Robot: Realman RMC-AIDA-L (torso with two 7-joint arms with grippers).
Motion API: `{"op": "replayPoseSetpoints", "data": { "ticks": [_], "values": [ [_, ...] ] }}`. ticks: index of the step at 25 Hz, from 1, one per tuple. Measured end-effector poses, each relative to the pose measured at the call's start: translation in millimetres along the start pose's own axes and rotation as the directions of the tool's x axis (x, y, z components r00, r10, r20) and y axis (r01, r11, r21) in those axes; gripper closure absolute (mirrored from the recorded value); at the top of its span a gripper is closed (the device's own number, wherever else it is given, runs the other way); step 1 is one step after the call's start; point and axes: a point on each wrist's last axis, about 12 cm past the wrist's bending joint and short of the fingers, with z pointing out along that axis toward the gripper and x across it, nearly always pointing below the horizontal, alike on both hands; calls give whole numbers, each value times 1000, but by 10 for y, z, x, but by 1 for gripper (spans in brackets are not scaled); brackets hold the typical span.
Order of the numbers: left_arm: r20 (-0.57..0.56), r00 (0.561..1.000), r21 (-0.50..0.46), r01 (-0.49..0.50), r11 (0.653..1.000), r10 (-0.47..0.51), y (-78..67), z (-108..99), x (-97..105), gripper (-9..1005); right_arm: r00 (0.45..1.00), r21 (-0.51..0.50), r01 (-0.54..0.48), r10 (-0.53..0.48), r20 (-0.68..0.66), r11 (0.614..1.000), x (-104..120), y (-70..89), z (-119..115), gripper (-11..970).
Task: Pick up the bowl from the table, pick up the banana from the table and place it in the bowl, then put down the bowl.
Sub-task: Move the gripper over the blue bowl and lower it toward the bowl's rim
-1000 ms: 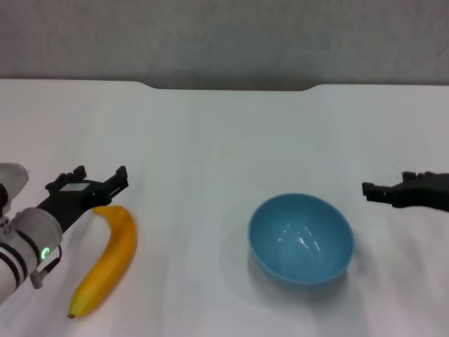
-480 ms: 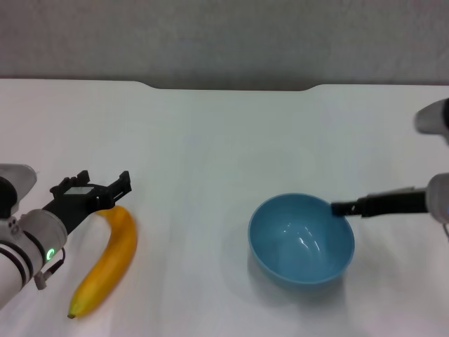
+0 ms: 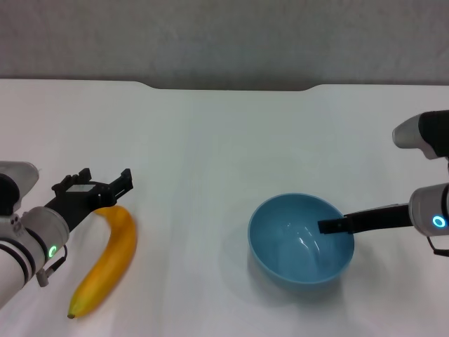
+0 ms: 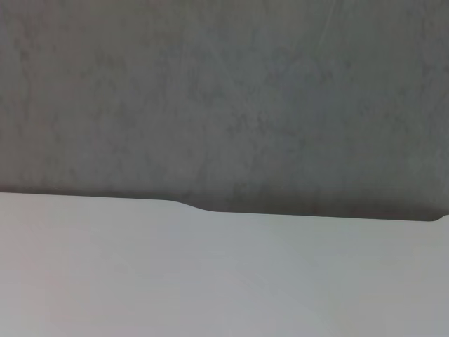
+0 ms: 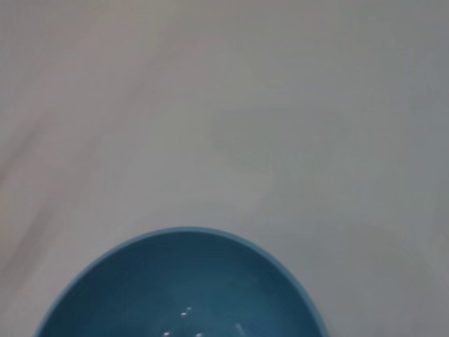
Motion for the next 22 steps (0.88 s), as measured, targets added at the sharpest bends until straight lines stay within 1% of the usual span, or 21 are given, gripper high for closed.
{"op": "replayPoseSetpoints", "data": {
  "ticks": [5, 12, 17, 22],
  "values": [
    [0, 1000, -2, 1, 1000, -1, 5, -1, 2, 136, 1000, -29, -19, 19, -11, 999, 71, -11, 44, 77],
    [-3, 1000, -2, 2, 1000, -2, -4, 5, 5, 139, 1000, -34, -26, 26, -18, 999, 95, -17, 57, 78],
    [-3, 1000, -2, 2, 1000, -2, -7, 7, 3, 141, 999, -34, -34, 34, -15, 999, 92, -35, 37, 279],
    [-5, 1000, -4, 4, 1000, -4, -3, 7, 6, 143, 999, -25, -34, 34, -21, 999, 106, -61, 34, 418]
  ]
}}
